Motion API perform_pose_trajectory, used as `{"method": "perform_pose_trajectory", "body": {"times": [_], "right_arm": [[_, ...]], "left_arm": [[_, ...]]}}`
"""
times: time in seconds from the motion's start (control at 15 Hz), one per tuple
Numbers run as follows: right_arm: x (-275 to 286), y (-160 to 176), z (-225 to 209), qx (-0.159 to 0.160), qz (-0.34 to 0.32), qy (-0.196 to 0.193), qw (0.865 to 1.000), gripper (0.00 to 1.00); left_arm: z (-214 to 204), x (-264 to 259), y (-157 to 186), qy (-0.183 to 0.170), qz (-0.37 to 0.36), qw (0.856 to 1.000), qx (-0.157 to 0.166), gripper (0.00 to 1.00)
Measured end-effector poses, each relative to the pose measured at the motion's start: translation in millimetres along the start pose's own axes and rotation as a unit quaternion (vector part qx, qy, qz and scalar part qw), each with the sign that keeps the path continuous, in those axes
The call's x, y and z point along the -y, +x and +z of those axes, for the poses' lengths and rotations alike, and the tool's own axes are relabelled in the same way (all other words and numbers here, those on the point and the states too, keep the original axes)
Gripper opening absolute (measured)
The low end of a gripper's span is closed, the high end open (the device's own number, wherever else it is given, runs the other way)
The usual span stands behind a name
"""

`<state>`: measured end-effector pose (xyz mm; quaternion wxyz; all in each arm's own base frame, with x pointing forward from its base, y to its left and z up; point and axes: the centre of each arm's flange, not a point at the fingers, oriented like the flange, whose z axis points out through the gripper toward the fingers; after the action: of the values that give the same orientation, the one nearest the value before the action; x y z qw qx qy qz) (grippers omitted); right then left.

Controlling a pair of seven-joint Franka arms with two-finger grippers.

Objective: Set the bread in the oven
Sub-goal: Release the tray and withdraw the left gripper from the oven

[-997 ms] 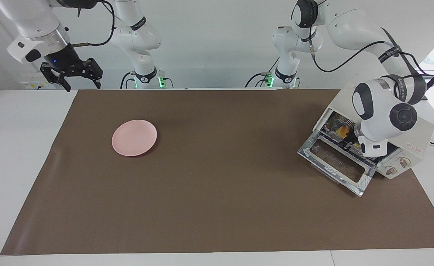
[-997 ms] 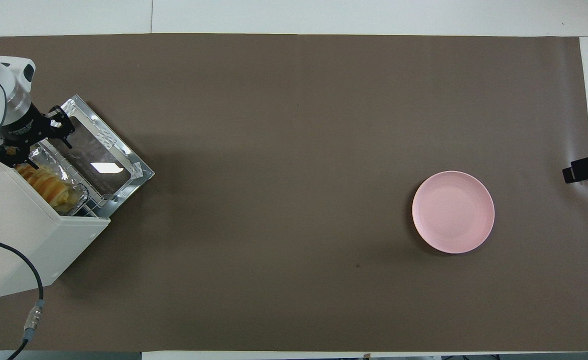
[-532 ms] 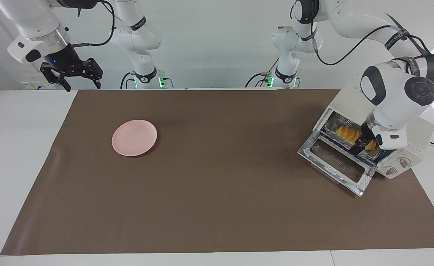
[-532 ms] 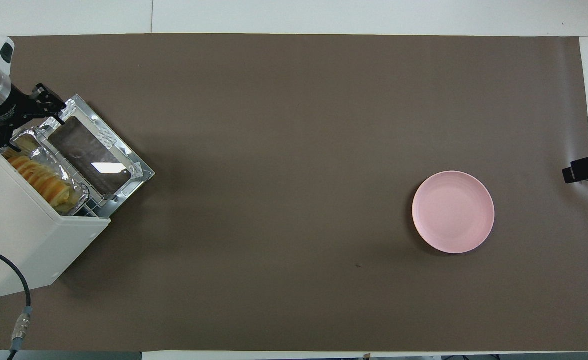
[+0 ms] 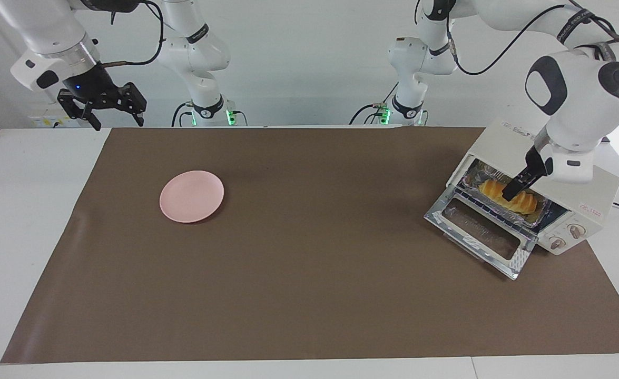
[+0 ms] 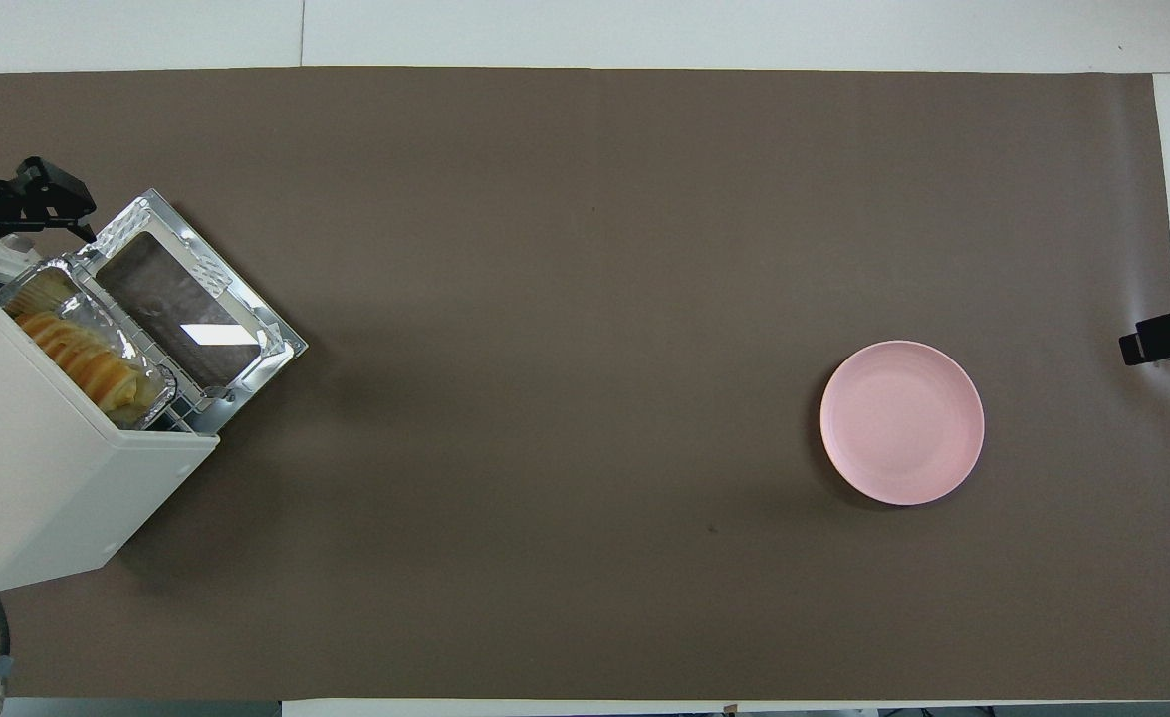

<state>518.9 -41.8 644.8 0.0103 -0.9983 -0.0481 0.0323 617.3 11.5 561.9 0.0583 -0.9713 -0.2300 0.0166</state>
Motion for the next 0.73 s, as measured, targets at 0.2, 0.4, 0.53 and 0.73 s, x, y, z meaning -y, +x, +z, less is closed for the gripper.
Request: {"method": "perform_pose_trajectory", "body": {"times": [0.2,0.4,0.53,0.73], "right_arm": [[0.0,0.0,0.0,0.000,0.000,0.000,1.000,1.00],[0.0,0.0,0.0,0.000,0.000,0.000,1.000,1.00],[0.0,0.0,0.0,0.000,0.000,0.000,1.000,1.00],[0.0,0.0,0.0,0.000,0.000,0.000,1.000,1.00]], "left_arm": [[-36.4,13.7,-17.2,-0.009,0.017,1.000,0.009,1.00],[-47.7,18.0,-22.9,-0.015,0.032,0.999,0.009,1.00],[-49.6,19.7,-25.3,-0.015,0.053,0.998,0.013,1.00],[-49.7,22.8,-30.8,-0.011,0.084,0.996,0.030,1.00]]}}
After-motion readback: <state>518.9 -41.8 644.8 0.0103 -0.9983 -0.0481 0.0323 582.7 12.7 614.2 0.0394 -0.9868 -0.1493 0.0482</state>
